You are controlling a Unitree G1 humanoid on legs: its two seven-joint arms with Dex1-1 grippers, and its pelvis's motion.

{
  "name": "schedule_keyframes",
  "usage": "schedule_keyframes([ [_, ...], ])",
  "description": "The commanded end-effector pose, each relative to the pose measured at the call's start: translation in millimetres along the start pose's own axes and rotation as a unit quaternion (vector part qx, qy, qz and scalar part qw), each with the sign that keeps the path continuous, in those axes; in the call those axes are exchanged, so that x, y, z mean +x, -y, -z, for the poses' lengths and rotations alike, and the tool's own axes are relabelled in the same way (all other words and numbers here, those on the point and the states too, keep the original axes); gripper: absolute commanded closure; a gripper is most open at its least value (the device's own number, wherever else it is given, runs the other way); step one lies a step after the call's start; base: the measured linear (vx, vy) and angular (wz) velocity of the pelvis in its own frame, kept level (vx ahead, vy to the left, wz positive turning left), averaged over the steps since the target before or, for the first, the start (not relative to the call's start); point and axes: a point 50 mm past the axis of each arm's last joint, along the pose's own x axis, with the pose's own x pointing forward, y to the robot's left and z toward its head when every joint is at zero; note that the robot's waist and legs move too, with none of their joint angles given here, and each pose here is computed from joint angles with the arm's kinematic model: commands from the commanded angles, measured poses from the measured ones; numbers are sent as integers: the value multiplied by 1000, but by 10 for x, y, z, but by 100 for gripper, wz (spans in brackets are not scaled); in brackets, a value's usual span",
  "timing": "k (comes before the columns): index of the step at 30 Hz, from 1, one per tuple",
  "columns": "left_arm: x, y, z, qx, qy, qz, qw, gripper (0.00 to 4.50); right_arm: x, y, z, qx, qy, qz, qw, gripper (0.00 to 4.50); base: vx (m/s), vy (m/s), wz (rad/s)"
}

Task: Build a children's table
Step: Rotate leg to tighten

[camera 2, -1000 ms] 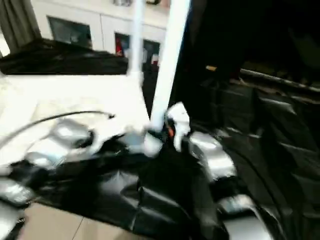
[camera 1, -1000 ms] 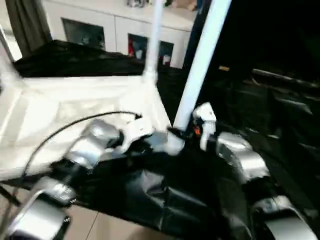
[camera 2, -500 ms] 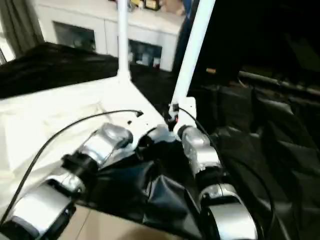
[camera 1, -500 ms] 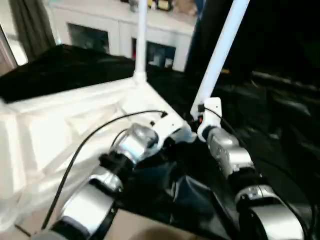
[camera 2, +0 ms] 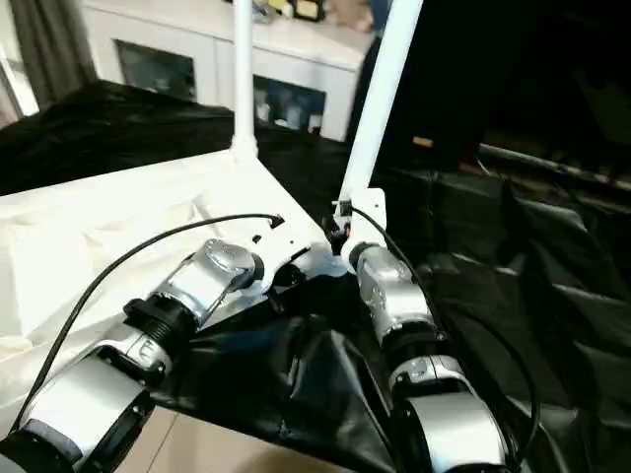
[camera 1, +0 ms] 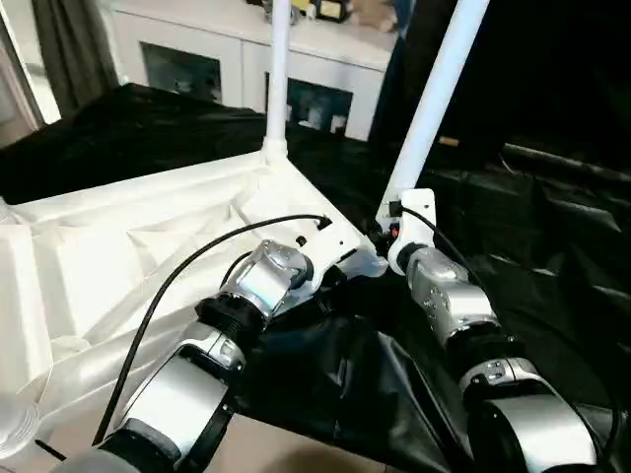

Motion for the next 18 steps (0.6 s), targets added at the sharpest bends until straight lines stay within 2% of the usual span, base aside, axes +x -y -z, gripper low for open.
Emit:
schedule_keyframes([
  [1,37,77,-147,15,22,21,999,450,-134,-151,800,16,-168,-27,985,263,0,0,0],
  [3,25,60,-146,13,26,23,999,450,-126,-167,768,20,-160,-43,986,263,0,0,0],
  [4,20,54,-146,13,27,23,999,450,-123,-172,755,24,-157,-47,986,207,0,0,0],
  [7,-2,36,-145,16,33,27,999,450,-112,-151,705,30,-149,-49,987,186,0,0,0],
  [10,-37,17,-149,27,39,31,998,450,-97,-109,623,34,-132,-53,989,148,0,0,0],
  [12,-77,5,-147,33,42,37,998,450,-88,-75,528,46,-111,-64,991,140,0,0,0],
  [13,-77,5,-147,33,42,37,998,450,-88,-75,528,46,-111,-64,991,140,0,0,0],
  [16,-104,-2,-149,38,45,41,997,450,-90,-44,443,51,-89,-82,991,100,0,0,0],
  [18,-148,-16,-140,53,53,47,996,450,-128,-13,292,35,-52,-127,990,86,0,0,0],
])
